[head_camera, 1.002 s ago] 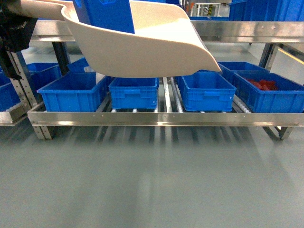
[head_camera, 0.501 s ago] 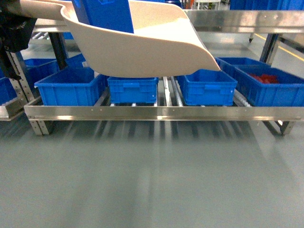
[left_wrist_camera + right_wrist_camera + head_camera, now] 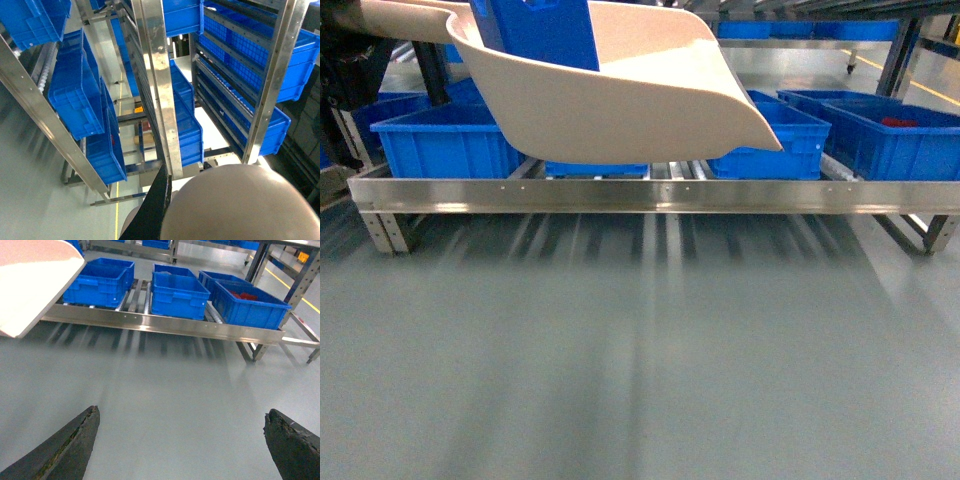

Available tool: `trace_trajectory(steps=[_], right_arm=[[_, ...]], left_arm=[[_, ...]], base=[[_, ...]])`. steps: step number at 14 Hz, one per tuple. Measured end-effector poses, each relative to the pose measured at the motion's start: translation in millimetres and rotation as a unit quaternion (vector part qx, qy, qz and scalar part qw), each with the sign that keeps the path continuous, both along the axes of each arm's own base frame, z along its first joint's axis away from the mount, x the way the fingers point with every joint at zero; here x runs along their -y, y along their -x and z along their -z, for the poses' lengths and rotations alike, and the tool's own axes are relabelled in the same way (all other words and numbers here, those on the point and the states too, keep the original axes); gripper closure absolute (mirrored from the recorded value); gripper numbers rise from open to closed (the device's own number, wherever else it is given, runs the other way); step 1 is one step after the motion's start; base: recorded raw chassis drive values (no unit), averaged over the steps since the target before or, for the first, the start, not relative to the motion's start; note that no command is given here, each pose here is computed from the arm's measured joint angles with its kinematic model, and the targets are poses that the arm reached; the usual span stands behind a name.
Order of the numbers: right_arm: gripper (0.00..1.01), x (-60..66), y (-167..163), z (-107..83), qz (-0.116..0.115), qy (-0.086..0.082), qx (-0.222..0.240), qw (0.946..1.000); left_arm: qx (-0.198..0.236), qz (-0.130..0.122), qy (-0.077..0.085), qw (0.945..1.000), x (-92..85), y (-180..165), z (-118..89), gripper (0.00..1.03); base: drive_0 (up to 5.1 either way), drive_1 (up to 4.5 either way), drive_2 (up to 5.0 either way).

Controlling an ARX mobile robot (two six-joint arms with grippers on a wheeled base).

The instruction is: Place part in tray to right shelf

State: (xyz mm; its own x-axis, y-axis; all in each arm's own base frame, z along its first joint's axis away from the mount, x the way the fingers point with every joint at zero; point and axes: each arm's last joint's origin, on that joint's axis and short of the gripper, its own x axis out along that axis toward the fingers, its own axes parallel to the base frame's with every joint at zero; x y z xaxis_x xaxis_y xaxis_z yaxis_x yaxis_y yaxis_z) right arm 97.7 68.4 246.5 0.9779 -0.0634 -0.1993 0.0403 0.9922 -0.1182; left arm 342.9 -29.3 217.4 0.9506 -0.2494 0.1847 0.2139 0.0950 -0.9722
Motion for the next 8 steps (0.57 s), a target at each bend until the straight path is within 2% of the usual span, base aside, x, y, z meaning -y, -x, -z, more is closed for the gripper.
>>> trace_trajectory(steps=[8], right_arm=[[0.03, 0.0, 0.0, -0.1, 0.000, 0.000, 0.000, 1.0000]], left_arm=[[0.001, 0.000, 0.000, 1.0000, 0.0, 0.0, -0.1, 0.89]], base=[[0.0, 0.00, 0.0]])
